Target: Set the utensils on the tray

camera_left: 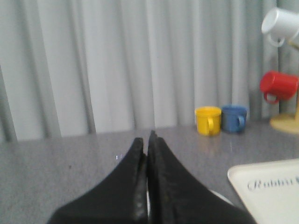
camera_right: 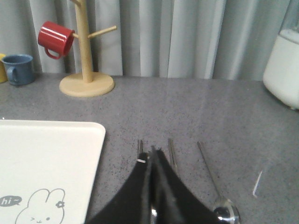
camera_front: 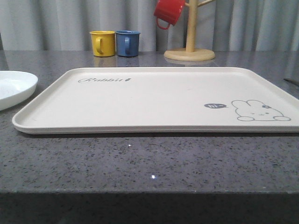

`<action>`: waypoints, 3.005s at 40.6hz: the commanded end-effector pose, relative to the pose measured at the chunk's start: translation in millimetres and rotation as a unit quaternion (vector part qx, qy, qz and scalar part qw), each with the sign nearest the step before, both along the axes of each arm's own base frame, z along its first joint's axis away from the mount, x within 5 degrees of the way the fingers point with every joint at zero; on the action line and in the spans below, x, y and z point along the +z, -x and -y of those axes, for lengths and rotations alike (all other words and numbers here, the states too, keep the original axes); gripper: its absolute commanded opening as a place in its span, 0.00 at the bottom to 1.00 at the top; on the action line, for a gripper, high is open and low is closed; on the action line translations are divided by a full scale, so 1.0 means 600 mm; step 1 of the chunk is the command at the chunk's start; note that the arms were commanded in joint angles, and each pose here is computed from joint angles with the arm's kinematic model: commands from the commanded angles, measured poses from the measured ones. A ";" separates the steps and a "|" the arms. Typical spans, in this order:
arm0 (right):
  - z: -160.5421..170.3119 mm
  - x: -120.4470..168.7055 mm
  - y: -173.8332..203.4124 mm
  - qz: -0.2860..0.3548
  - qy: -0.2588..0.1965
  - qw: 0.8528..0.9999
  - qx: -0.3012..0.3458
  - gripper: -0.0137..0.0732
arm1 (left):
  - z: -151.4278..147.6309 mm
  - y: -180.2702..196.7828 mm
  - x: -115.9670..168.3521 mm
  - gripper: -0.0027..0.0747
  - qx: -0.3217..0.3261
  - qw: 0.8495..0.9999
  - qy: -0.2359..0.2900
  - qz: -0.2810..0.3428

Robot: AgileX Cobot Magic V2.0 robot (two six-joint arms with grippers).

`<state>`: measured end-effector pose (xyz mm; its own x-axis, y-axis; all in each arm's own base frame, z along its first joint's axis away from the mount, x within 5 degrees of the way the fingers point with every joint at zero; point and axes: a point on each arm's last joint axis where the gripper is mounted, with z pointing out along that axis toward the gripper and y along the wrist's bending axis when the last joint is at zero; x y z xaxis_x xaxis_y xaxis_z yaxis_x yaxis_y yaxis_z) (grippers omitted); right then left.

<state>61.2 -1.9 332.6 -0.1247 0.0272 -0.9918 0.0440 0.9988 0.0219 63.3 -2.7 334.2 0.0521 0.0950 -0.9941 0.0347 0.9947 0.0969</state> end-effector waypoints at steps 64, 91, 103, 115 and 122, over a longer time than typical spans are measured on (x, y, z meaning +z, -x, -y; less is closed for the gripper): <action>0.003 0.025 -0.035 -0.003 0.005 1.000 -0.003 0.85 | 0.053 -0.264 0.016 0.74 -0.087 0.874 -0.027 -0.477; 0.003 0.025 -0.035 -0.003 0.005 1.000 -0.003 0.85 | 0.130 -0.366 -0.081 0.67 -0.135 0.751 -0.099 -0.639; 0.003 0.025 -0.035 -0.003 0.005 1.000 -0.003 0.85 | 0.130 -0.369 -0.088 0.33 -0.134 0.745 -0.101 -0.645; 0.003 0.025 -0.035 -0.003 0.005 1.000 -0.003 0.85 | 0.130 -0.369 -0.088 0.01 -0.143 0.745 -0.113 -0.642; 0.003 0.025 -0.035 -0.003 0.005 1.000 -0.003 0.85 | 0.125 -0.366 -0.070 0.01 -0.140 0.740 -0.135 -0.643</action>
